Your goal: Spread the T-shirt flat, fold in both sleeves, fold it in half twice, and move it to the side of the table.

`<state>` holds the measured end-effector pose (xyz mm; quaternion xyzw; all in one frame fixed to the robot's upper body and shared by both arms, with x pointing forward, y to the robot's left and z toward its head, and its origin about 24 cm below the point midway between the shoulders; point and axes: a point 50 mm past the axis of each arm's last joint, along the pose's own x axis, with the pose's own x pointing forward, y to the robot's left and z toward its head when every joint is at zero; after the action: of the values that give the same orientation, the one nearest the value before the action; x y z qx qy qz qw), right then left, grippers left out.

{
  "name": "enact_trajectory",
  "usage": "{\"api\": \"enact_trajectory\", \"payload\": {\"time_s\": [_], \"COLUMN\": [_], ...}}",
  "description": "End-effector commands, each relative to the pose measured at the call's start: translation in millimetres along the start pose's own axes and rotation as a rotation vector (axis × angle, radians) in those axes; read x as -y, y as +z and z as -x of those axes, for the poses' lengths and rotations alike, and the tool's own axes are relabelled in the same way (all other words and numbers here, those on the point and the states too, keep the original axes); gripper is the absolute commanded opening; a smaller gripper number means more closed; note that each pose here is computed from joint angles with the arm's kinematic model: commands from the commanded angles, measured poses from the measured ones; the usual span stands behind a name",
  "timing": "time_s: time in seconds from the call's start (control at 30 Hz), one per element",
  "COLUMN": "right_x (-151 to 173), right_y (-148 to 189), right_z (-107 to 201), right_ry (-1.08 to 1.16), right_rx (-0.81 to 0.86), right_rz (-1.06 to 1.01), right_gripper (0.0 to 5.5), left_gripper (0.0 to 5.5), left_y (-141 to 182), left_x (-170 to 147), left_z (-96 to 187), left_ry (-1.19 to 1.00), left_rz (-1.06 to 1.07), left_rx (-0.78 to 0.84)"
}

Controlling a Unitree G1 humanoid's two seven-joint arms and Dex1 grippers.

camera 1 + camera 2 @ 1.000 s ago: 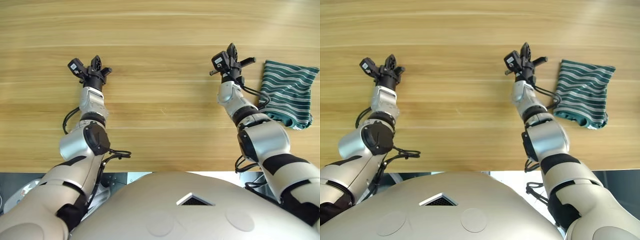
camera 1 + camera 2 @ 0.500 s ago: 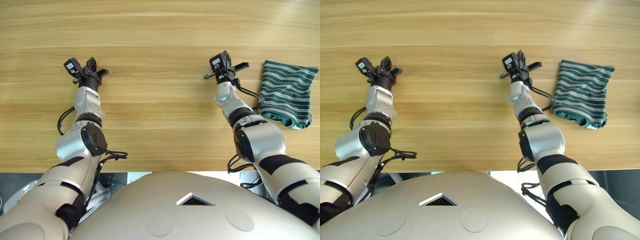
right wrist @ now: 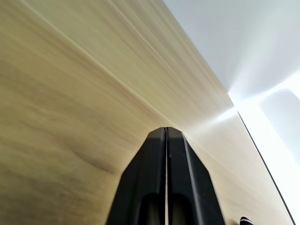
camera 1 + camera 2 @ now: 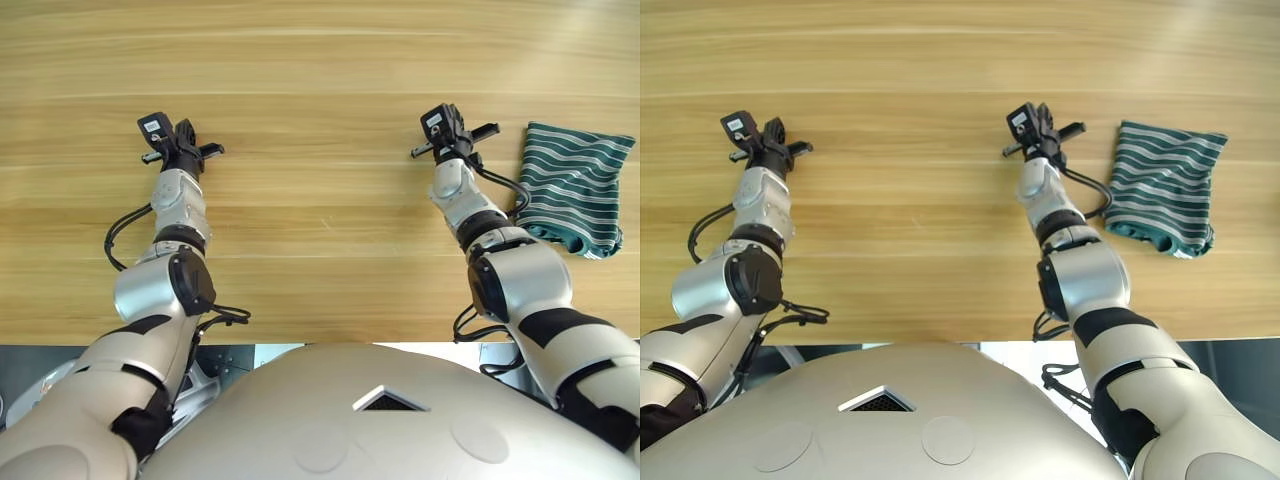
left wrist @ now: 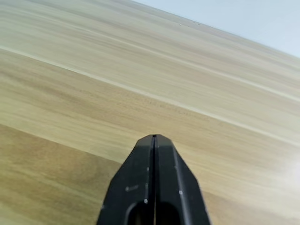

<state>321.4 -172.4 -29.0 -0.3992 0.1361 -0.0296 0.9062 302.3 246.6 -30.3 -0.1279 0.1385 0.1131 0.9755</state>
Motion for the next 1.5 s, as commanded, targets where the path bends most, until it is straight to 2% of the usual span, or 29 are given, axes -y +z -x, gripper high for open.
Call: {"api": "enact_trajectory", "payload": {"time_s": [0.03, 0.63, 0.97, 1.17, 1.5], "right_x": [-10.1, -10.0, -11.3, -4.9, -8.4], "right_y": [-29.0, -34.2, -31.4, -36.6, -38.3], "right_z": [12.4, 13.1, 12.8, 11.7, 13.0], "right_ry": [0.054, 0.078, 0.049, 0.024, 0.069], "right_rx": [-0.121, -0.165, -0.147, -0.197, -0.209], "right_rz": [0.046, 0.019, 0.245, 0.164, 0.172], "right_gripper": [0.03, 0.03, 0.03, 0.03, 0.03], "left_gripper": [0.0, 0.0, 0.0, 0.0, 0.0], "left_y": [-33.4, -34.3, -33.5, -33.7, -34.3], "left_x": [-5.8, -7.4, -6.5, -3.2, -4.7], "left_z": [12.9, 13.3, 12.4, 11.5, 12.2], "left_ry": [0.041, 0.044, 0.047, 0.041, 0.043], "left_rz": [0.068, 0.029, 0.024, 0.018, 0.024], "left_rx": [-0.148, -0.167, -0.17, -0.173, -0.174]}}
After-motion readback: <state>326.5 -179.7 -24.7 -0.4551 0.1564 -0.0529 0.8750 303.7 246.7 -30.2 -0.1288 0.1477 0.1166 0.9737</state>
